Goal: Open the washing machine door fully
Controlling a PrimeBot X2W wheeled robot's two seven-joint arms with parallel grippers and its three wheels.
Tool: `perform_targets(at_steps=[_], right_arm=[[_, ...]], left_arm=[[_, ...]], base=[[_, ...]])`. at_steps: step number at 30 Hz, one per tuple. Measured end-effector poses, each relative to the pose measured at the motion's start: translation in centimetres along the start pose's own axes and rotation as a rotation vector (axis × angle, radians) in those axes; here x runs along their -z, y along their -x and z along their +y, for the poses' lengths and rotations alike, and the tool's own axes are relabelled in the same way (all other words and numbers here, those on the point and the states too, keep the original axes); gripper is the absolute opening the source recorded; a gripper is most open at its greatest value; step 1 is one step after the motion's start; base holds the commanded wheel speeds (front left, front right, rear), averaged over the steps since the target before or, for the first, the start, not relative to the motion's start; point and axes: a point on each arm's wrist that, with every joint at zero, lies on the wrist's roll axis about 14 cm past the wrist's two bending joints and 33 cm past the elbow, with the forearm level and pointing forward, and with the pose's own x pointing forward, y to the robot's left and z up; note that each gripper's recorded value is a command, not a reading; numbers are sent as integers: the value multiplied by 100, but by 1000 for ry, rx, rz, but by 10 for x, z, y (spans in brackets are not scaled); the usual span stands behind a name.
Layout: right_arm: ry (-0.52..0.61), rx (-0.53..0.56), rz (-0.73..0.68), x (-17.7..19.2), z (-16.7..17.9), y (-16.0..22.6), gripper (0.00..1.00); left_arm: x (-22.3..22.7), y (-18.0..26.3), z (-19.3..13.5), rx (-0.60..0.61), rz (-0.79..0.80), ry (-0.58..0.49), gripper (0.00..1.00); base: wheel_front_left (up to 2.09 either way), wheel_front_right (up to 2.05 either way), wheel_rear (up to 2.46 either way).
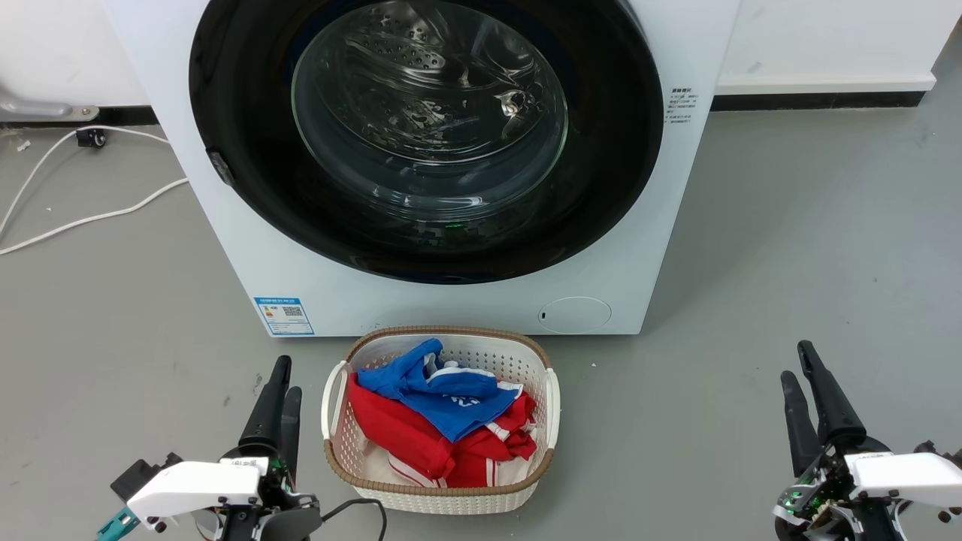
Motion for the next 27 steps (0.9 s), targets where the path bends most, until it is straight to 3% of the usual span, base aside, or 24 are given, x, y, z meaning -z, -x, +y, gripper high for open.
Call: perform_targets(at_steps=[6, 27], right_arm=[[71, -6, 1, 3, 2, 0, 100], [543, -40, 5, 6, 10, 1, 100]], left_arm=[[5, -1, -4, 13, 3, -64, 100], [10, -1, -20, 70, -8, -543, 100]], base=[[0, 0, 0], [0, 0, 0]])
